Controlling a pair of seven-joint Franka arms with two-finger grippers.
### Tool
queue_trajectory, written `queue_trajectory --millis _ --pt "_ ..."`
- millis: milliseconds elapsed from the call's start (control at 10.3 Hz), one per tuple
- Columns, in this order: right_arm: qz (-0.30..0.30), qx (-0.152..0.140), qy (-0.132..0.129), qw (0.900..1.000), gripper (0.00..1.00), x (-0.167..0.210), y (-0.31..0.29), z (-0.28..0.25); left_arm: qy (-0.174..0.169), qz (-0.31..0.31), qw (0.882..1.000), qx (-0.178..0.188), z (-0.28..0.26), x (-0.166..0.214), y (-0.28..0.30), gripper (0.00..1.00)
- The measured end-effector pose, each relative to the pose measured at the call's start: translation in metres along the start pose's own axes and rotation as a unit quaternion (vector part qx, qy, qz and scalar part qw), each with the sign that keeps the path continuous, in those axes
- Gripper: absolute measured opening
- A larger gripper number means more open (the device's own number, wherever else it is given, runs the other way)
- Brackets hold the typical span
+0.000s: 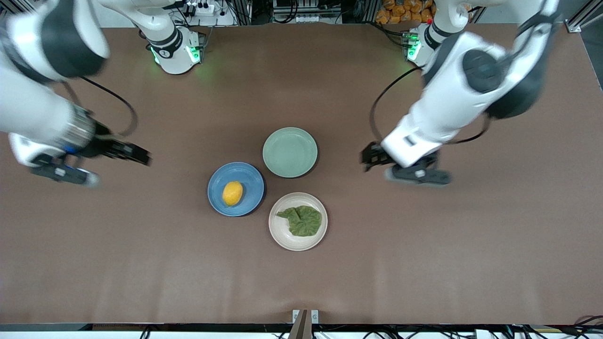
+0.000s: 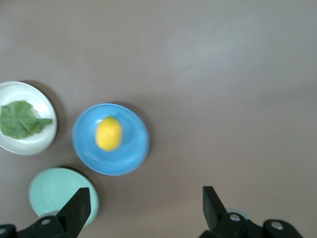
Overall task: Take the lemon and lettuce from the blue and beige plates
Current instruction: 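Move the right gripper to the lemon while the left gripper reaches the lettuce, then grasp the lemon with the right gripper while the left gripper grasps the lettuce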
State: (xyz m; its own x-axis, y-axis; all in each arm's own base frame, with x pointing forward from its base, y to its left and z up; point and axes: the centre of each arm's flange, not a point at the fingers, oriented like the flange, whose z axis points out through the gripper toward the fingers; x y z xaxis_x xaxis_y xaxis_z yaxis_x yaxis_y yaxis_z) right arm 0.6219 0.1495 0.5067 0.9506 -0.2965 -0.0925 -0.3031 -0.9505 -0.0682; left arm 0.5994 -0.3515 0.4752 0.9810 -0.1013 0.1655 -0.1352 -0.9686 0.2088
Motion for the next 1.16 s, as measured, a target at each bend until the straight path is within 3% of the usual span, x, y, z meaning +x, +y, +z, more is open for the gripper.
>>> queue_trajectory --millis 290,484,677,968,1161 --pt "0.062 0.023 -0.014 0.998 1.00 0.012 -0.070 0.110 0.046 0.083 0.995 -0.020 0.131 -0.015 0.076 1.00" --pt "0.064 0.014 -0.038 0.997 1.00 0.007 -0.093 0.172 0.083 0.124 0.988 -0.037 0.218 -0.030 0.101 1.00" --pt "0.059 -0.007 -0.063 0.996 1.00 0.001 -0.103 0.223 0.113 0.167 0.979 -0.020 0.287 -0.045 0.099 1.00" --pt "0.040 -0.032 -0.052 0.997 1.00 -0.004 -0.103 0.265 0.130 0.195 0.972 0.002 0.333 -0.052 0.090 1.00" --pt "0.039 -0.030 -0.050 0.998 1.00 -0.008 -0.100 0.283 0.131 0.196 0.972 0.003 0.336 -0.051 0.089 0.89"
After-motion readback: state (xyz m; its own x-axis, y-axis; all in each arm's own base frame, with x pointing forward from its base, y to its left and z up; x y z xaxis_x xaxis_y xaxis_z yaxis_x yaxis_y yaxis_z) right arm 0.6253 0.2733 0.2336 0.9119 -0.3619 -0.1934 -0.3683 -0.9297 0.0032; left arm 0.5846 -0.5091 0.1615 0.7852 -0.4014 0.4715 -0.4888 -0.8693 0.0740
